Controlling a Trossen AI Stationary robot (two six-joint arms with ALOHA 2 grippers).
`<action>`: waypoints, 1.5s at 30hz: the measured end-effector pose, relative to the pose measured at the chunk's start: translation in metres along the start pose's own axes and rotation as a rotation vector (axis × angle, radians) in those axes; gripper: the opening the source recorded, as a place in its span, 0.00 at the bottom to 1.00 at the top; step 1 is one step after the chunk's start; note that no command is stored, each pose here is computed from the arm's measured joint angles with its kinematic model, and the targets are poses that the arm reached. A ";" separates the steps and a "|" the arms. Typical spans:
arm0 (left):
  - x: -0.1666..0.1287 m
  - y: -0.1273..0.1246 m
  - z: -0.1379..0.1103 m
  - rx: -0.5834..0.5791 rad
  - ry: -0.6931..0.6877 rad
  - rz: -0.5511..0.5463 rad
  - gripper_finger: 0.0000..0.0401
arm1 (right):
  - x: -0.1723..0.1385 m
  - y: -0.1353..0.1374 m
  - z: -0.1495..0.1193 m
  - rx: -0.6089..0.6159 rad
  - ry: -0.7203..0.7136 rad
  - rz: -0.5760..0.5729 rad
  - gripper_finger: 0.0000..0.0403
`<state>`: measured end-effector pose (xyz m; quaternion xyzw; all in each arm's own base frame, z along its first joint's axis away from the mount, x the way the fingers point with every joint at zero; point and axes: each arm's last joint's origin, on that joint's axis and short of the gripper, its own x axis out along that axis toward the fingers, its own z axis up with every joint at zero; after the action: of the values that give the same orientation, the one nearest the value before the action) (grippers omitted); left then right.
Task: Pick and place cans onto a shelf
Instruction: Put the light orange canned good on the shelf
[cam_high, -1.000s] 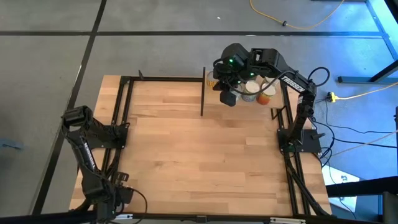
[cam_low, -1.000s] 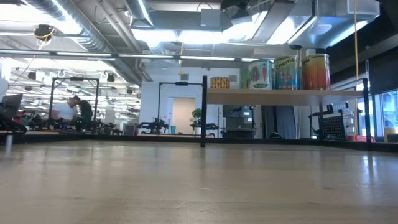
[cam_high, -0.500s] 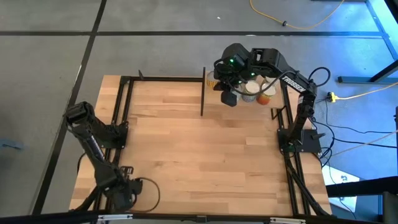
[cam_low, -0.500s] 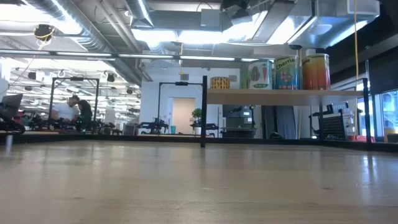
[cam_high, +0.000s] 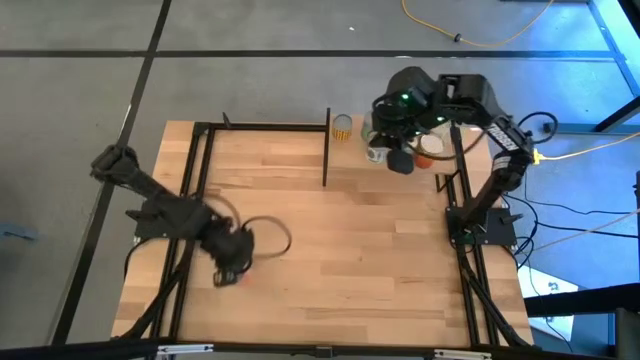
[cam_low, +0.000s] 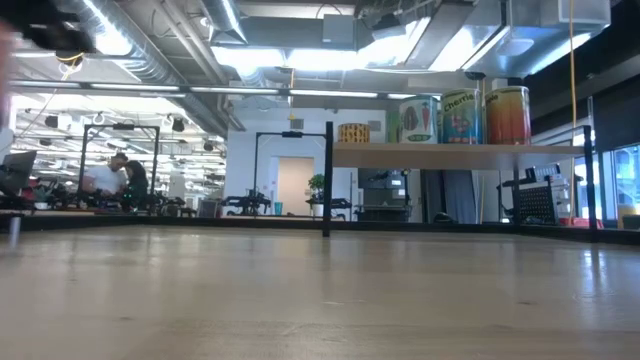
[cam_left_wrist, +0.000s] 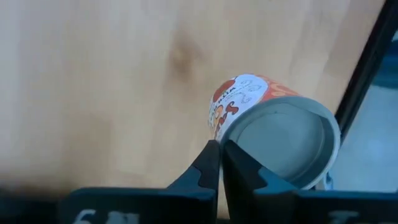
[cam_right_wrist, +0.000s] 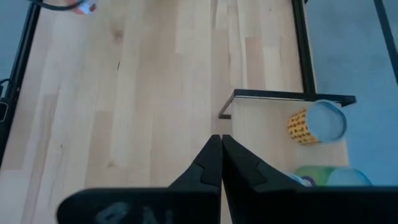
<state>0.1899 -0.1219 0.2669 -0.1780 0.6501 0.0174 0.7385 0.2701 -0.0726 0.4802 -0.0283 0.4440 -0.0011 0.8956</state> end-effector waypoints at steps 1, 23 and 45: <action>-0.006 0.005 0.008 0.004 -0.014 0.000 0.00 | -0.005 0.001 -0.002 -0.001 -0.006 -0.002 0.02; -0.003 0.080 0.218 0.179 -0.103 0.130 0.00 | -0.050 0.012 -0.019 -0.034 -0.104 -0.045 0.02; 0.068 0.072 0.257 0.311 0.024 0.144 0.08 | -0.054 0.013 -0.020 -0.012 -0.115 -0.040 0.02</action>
<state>0.4272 0.0046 0.2078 -0.0148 0.6647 -0.0325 0.7463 0.2211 -0.0589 0.5101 -0.0427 0.3909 -0.0147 0.9193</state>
